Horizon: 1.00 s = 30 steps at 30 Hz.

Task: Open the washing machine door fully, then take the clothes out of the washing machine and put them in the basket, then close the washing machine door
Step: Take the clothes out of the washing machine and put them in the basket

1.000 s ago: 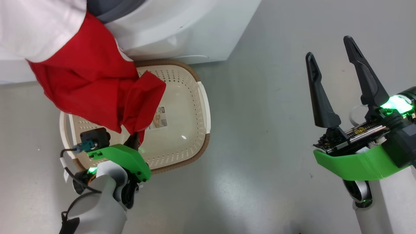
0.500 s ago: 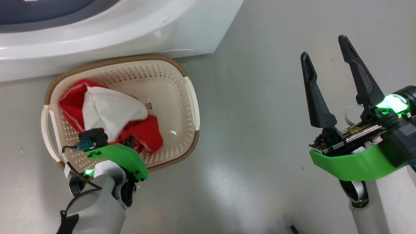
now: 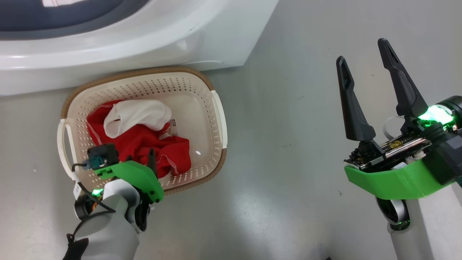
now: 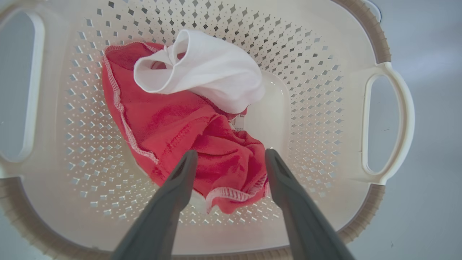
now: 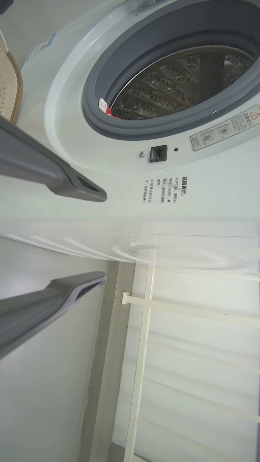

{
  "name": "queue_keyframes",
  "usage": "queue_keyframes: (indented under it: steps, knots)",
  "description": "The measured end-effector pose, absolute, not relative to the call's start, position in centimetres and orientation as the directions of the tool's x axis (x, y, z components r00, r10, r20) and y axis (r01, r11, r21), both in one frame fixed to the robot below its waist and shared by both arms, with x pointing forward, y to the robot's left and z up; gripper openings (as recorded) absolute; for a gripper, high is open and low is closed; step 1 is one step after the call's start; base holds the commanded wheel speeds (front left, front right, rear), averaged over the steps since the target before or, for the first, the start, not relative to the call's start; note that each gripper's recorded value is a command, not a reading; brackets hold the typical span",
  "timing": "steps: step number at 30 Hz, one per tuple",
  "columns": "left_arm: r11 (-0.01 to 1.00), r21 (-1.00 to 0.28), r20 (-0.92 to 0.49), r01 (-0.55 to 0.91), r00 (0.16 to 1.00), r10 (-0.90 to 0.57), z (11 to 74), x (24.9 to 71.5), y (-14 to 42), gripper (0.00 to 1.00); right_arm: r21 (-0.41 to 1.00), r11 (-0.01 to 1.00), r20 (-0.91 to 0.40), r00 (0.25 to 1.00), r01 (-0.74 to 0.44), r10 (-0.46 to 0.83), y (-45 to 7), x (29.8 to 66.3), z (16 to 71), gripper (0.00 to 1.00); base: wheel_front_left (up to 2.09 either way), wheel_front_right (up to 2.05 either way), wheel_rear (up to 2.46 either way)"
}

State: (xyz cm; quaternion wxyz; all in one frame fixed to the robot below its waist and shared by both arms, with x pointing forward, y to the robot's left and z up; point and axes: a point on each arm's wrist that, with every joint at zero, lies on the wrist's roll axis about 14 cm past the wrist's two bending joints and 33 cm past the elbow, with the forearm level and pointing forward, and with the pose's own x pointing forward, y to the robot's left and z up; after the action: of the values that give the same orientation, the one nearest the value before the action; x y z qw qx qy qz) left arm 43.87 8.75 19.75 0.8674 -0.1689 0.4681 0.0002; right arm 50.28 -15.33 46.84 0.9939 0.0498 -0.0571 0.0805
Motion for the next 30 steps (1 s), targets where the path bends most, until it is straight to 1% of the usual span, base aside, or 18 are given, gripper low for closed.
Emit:
queue_keyframes:
  steps: [6, 12, 17, 23, 30]
  knots:
    - [0.949, -0.286, -0.756, -0.133, 0.640, -0.138, 22.0, 45.3, 9.7, 1.00, 0.092, 0.980, 0.154, 0.975, -0.176, 0.161, -15.0, 50.1, 48.4, 1.00, 0.00, 0.00, 0.00]
    - [0.948, -0.314, -0.673, -0.057, 0.718, -0.180, 25.3, 47.1, 9.2, 1.00, 0.093, 0.981, 0.172, 0.973, -0.172, 0.154, -15.1, 49.4, 49.6, 1.00, 0.00, 0.00, 0.00]
    - [0.940, -0.341, -0.598, -0.030, 0.778, -0.192, 28.2, 47.6, 9.2, 1.00, 0.096, 0.981, 0.179, 0.973, -0.168, 0.149, -15.2, 48.5, 50.4, 1.00, 0.00, 0.00, 0.00]
    - [0.933, -0.360, -0.469, 0.008, 0.863, -0.189, 32.6, 48.3, 9.5, 1.00, 0.090, 0.983, 0.202, 0.969, -0.160, 0.140, -15.4, 47.6, 51.9, 1.00, 0.00, 0.00, 0.00]
    - [0.931, -0.365, -0.284, 0.026, 0.949, -0.138, 38.7, 48.4, 11.0, 1.00, 0.091, 0.983, 0.228, 0.964, -0.159, 0.134, -15.4, 46.3, 53.5, 1.00, 0.00, 0.00, 0.00]
